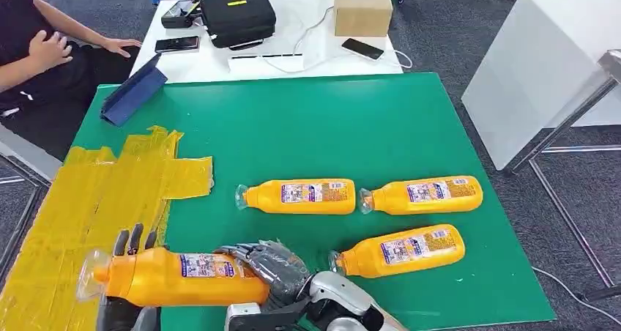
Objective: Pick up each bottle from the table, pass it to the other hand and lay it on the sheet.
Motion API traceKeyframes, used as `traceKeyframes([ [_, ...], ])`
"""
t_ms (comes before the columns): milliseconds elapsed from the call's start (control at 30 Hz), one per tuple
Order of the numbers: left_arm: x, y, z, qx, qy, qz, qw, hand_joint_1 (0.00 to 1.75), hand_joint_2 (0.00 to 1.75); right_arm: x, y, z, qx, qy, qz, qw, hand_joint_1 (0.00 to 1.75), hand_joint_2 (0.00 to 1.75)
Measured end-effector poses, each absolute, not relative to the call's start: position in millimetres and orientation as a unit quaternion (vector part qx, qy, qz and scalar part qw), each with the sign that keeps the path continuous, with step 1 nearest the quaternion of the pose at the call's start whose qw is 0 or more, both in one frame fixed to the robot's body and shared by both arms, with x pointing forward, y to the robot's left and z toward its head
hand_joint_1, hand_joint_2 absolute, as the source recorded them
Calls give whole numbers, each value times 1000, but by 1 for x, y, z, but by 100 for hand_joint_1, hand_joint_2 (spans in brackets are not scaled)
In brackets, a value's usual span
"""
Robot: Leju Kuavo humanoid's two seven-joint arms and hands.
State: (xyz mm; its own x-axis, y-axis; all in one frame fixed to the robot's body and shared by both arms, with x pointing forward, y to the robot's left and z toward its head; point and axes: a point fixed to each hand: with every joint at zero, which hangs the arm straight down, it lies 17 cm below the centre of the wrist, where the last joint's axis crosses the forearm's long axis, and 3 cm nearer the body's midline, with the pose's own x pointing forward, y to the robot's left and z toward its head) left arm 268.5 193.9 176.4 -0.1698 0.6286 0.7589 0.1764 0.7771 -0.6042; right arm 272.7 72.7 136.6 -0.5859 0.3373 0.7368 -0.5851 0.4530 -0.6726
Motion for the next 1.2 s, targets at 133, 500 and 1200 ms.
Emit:
traceKeyframes([
  [133, 268, 196, 173, -266, -741, 186, 588, 0, 175, 271, 75, 129, 59, -715, 554, 422, 162, 175],
  [500, 270, 198, 165, -270, -732, 195, 594, 0, 175, 255, 82, 120, 55, -700, 608, 371, 161, 175],
  [1200, 257, 194, 160, -292, -732, 177, 589, 175, 175, 248, 79, 118, 80, -697, 615, 361, 154, 175],
])
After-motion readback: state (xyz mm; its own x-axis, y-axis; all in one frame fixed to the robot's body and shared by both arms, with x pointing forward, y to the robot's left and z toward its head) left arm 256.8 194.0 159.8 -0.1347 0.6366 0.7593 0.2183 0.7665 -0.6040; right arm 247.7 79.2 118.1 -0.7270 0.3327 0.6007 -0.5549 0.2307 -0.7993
